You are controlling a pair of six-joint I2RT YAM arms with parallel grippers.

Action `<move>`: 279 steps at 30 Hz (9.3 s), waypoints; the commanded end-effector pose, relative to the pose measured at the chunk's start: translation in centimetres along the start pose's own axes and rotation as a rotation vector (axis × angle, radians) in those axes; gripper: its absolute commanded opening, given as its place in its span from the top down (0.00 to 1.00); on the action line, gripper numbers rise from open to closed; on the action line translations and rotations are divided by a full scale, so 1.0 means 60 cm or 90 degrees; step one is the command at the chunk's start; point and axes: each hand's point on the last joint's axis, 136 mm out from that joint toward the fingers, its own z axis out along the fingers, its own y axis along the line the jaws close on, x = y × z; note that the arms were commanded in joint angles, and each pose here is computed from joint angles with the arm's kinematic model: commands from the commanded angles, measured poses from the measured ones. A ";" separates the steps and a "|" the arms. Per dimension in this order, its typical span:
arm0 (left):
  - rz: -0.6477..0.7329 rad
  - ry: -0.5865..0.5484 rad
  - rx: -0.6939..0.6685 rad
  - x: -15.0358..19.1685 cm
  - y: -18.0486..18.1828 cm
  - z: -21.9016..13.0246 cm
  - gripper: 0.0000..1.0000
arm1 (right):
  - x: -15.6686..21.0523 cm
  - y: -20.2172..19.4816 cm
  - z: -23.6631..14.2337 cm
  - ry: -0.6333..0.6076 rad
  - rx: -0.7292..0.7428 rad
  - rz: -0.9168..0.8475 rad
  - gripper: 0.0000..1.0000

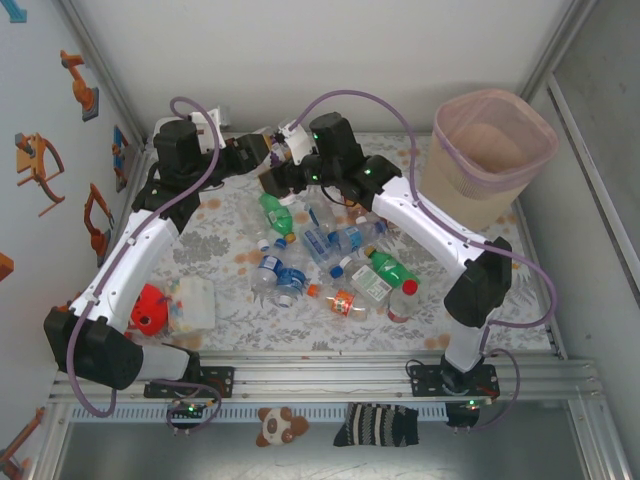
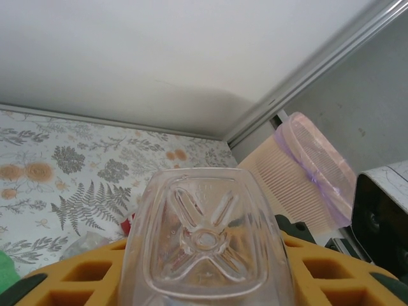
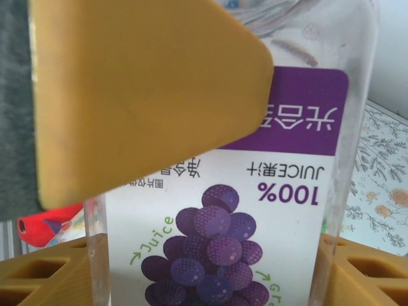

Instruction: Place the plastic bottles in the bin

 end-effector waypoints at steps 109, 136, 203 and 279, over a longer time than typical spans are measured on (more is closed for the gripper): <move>-0.082 0.133 -0.146 0.100 0.129 0.051 0.27 | 0.275 -0.619 -0.593 0.209 0.733 0.425 0.12; -0.163 0.330 -0.479 0.248 0.316 0.033 0.23 | 0.057 -0.423 -0.586 -0.125 0.556 0.361 0.19; -0.216 0.272 -0.380 0.201 0.414 0.066 0.40 | 0.024 -0.349 -0.531 -0.134 0.490 0.293 0.19; 0.339 -0.040 0.489 0.009 -0.302 -0.113 0.49 | -0.105 0.130 -0.222 -0.186 -0.362 -0.028 0.33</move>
